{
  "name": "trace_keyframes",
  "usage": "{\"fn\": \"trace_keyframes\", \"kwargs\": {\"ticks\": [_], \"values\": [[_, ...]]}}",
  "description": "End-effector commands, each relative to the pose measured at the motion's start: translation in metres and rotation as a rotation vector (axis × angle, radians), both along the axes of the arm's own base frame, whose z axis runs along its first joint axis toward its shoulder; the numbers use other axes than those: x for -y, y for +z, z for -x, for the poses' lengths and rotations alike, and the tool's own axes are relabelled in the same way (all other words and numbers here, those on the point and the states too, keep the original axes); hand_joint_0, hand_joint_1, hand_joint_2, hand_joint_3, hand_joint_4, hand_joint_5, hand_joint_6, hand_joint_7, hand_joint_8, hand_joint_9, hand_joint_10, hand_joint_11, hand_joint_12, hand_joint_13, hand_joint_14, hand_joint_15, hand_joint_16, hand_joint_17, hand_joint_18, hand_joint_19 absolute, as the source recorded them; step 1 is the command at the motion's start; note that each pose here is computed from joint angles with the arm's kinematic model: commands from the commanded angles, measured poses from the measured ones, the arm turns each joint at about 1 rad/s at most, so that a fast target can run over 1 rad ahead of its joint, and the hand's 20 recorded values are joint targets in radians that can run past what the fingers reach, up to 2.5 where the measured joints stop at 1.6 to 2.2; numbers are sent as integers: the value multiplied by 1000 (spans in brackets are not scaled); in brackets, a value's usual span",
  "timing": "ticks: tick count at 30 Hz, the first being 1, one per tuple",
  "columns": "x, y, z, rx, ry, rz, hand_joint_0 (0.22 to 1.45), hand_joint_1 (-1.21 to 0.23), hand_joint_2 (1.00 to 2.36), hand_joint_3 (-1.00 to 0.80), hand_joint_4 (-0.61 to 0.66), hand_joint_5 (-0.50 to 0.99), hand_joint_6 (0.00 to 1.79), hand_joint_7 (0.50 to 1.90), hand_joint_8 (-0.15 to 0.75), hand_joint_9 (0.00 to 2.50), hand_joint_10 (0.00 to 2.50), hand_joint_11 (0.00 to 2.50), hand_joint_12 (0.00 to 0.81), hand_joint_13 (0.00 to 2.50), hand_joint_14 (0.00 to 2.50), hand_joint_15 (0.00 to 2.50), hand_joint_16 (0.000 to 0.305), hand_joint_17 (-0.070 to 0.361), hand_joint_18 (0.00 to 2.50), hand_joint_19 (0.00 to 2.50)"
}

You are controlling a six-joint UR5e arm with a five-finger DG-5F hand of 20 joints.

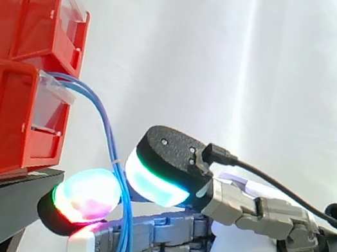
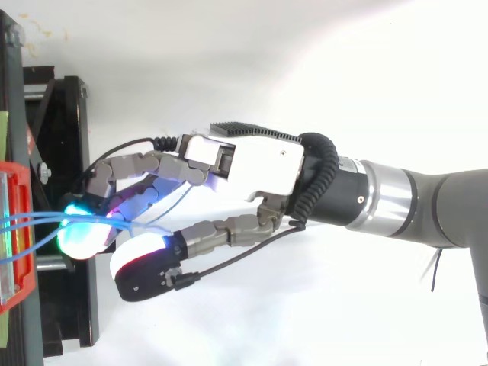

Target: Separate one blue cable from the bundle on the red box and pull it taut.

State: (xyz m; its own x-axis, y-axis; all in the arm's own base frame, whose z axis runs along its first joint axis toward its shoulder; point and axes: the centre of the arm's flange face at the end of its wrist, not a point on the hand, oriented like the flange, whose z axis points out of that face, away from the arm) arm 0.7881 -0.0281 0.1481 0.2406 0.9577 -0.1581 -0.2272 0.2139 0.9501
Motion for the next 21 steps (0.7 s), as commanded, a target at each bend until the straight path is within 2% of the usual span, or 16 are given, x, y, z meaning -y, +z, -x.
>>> {"fn": "trace_keyframes", "kwargs": {"ticks": [1, 6, 8, 9, 14, 19, 21], "values": [[1, 6, 1, 4, 8, -29, 594, -645, 1008, -386, 297, -84, 502, 1139, 326, 804, 8, 309, 340, 745, 9, 321, 41, 92, 803, 445], [1, 20, 3, -11, 7, -24, 589, -643, 1008, -390, 301, -79, 502, 1143, 330, 807, 7, 310, 344, 751, 9, 323, 41, 91, 806, 452], [-1, 21, 6, -45, 10, -21, 593, -643, 1009, -376, 295, -77, 502, 1147, 331, 813, 7, 316, 343, 754, 9, 333, 41, 91, 806, 452], [-1, 20, 7, -49, 12, -19, 594, -643, 1009, -374, 296, -76, 502, 1150, 330, 812, 7, 320, 343, 755, 9, 327, 41, 91, 805, 453], [1, 21, 7, -54, 10, -19, 621, -662, 1010, -357, 279, -71, 502, 1191, 329, 817, 7, 322, 343, 760, 11, 325, 40, 91, 810, 452], [2, 41, 8, -38, 8, -19, 635, -717, 1012, -325, 253, -75, 501, 1236, 330, 814, 7, 324, 345, 770, 10, 331, 40, 91, 822, 450], [2, 45, 10, -53, 9, -16, 641, -743, 1012, -311, 245, -79, 501, 1252, 327, 810, 7, 326, 345, 773, 9, 333, 40, 91, 827, 448]]}}
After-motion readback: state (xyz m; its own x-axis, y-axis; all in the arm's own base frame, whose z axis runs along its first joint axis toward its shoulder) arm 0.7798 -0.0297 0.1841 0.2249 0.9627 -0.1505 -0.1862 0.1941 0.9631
